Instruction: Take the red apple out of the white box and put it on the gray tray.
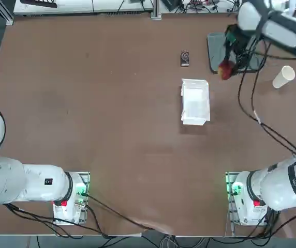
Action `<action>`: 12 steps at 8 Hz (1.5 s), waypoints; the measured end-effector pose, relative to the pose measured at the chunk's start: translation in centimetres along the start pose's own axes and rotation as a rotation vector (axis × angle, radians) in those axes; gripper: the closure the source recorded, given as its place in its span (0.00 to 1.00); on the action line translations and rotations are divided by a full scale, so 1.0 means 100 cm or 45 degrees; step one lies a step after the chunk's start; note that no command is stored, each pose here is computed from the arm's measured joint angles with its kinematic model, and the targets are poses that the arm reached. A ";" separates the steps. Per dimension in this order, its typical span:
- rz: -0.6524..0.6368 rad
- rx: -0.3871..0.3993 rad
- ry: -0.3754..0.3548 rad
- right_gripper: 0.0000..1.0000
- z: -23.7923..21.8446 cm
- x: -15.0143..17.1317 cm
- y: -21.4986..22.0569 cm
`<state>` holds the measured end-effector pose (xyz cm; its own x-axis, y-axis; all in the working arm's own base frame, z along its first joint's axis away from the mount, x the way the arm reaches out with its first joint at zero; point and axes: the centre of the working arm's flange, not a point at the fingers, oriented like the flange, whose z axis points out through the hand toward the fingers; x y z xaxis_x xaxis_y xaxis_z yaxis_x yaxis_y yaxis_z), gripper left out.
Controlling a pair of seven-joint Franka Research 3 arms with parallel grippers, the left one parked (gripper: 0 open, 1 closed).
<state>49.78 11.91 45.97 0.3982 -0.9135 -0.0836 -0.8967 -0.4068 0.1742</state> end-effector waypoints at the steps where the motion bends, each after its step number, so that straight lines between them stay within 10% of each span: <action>1: -0.153 0.023 0.021 0.23 -0.007 0.041 0.002; 5: -0.634 0.111 0.102 0.23 0.039 0.153 -0.022; 12: -1.196 0.078 0.205 0.23 0.112 0.240 -0.105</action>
<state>66.63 -5.70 31.15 0.9783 -0.2055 -0.0267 -0.2039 -0.9776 0.0526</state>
